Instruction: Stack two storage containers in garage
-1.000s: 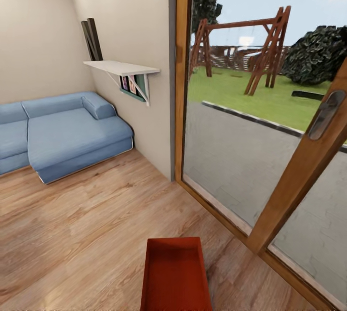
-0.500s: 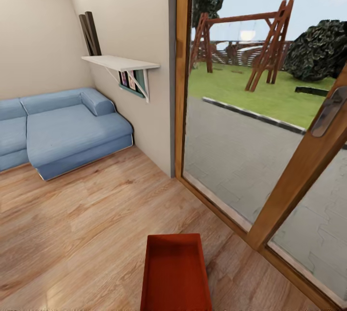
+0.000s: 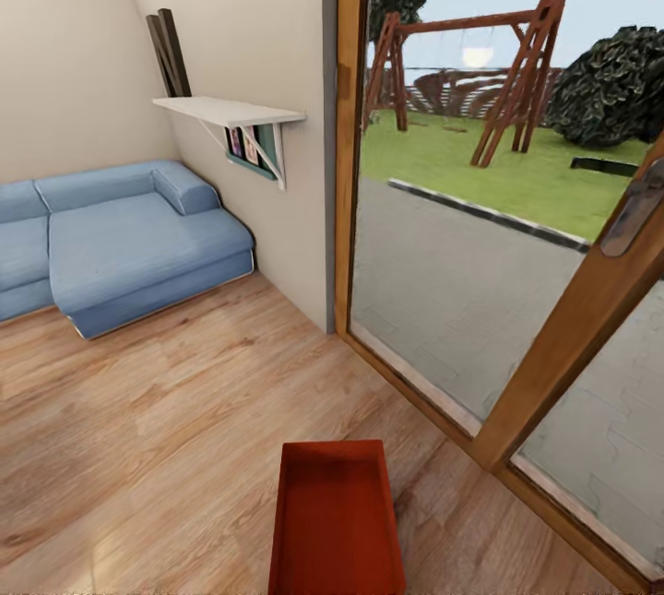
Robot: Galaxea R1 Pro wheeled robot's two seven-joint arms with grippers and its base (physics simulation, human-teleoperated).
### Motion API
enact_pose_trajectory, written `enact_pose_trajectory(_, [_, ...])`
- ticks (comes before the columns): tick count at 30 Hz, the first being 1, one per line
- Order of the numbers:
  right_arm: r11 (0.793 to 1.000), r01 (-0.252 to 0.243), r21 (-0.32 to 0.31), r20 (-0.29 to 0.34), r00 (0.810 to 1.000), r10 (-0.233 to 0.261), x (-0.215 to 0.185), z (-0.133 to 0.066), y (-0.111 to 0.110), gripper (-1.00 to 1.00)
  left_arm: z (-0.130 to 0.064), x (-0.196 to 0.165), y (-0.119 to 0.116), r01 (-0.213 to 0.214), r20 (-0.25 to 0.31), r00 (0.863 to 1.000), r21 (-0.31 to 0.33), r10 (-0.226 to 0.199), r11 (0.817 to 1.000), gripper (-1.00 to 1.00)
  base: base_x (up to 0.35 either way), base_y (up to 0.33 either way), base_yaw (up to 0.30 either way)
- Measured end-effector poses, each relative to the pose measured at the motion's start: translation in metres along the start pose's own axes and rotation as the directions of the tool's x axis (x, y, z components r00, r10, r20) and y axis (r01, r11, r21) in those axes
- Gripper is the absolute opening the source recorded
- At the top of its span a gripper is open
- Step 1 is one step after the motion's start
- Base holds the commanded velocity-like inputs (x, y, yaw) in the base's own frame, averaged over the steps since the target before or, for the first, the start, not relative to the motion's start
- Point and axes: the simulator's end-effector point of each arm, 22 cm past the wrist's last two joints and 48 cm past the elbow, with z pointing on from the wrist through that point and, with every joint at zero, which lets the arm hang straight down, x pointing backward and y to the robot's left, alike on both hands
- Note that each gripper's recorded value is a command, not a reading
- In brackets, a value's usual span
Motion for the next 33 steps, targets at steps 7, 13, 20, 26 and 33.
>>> enact_pose_trajectory(7, [1.000, -0.001, -0.001, -0.011, 1.000, 0.001, 0.004, 0.001, 0.000, 1.00, 0.001, 0.004, 0.000, -0.001, -0.011, 1.000, -0.001, 0.001, 1.000, 1.00, 0.000, 0.000, 0.000])
enact_pose_trajectory(13, [1.000, -0.001, -0.001, -0.021, 1.000, 0.001, 0.008, 0.001, 0.000, 1.00, 0.002, 0.008, 0.001, -0.001, -0.021, 1.000, -0.002, 0.001, 1.000, 1.00, 0.000, 0.000, 0.000])
enact_pose_trajectory(20, [1.000, -0.002, -0.002, -0.032, 0.999, 0.002, 0.013, 0.002, 0.001, 1.00, 0.004, 0.013, 0.001, -0.002, -0.031, 1.000, -0.003, 0.002, 1.000, 1.00, 0.000, 0.000, 0.000])
enact_pose_trajectory(26, [1.000, -0.002, -0.003, -0.041, 0.999, 0.002, 0.017, 0.002, 0.001, 1.00, 0.005, 0.016, 0.002, -0.003, -0.040, 0.999, -0.005, 0.003, 1.000, 1.00, 0.000, 0.000, 0.000])
enact_pose_trajectory(33, [1.000, -0.003, -0.004, -0.053, 0.999, 0.003, 0.021, 0.003, 0.002, 1.00, 0.006, 0.021, 0.003, -0.004, -0.051, 0.999, -0.006, 0.003, 1.000, 1.00, 0.000, 0.000, 0.000])
